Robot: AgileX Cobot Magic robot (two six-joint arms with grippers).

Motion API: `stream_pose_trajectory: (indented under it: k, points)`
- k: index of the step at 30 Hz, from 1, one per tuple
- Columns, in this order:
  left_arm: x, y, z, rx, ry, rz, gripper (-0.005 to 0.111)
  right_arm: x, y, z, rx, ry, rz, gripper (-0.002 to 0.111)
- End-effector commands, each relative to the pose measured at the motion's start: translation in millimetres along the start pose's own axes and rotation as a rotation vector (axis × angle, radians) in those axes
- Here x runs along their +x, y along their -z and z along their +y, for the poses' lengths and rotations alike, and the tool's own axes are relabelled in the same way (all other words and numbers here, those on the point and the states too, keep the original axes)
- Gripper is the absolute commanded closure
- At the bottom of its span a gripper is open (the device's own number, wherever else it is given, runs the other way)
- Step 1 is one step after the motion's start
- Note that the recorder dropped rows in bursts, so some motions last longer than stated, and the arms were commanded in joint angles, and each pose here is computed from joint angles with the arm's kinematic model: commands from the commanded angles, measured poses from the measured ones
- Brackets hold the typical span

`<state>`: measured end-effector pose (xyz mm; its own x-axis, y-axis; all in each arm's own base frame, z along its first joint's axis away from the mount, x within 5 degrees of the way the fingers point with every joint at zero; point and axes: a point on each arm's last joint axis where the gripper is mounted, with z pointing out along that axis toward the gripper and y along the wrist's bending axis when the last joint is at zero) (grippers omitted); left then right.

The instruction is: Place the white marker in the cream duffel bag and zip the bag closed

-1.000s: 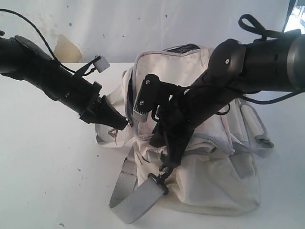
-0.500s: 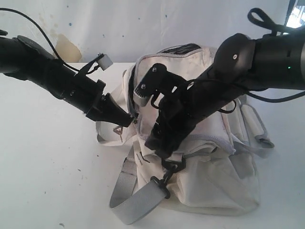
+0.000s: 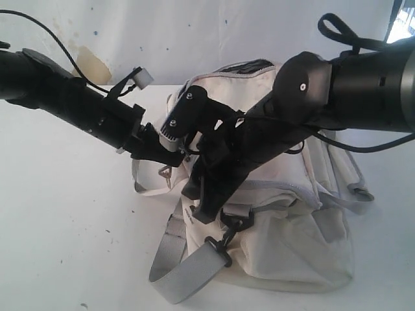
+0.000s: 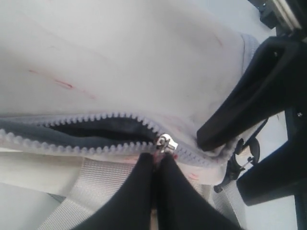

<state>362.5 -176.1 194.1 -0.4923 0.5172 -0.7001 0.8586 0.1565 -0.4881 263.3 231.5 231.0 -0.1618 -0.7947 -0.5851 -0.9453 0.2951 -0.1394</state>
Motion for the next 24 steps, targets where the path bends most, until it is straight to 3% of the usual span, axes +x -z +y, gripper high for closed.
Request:
stream_pose_trajectory:
  k: [1,6,9,15,24]
  points:
    - [-10.2,2.5,-5.3,0.003,0.003,-0.056,0.107,0.6,1.5,1.7,-0.009,0.006,0.006,0.064]
    - [-14.8,2.9,-6.0,0.013,0.038,-0.106,0.107,4.7,1.6,-0.5,0.014,0.011,0.052,0.065]
    - [-15.8,3.0,-6.1,0.015,0.055,-0.117,0.107,6.2,1.7,0.2,0.008,-0.012,0.068,0.072]
    - [-13.3,3.4,-5.3,0.009,0.039,-0.093,0.107,7.8,1.8,2.2,-0.014,-0.014,0.085,0.109]
    - [-5.9,24.7,11.5,-0.078,0.128,-0.122,0.107,19.7,3.9,7.7,-0.084,0.079,0.215,0.108]
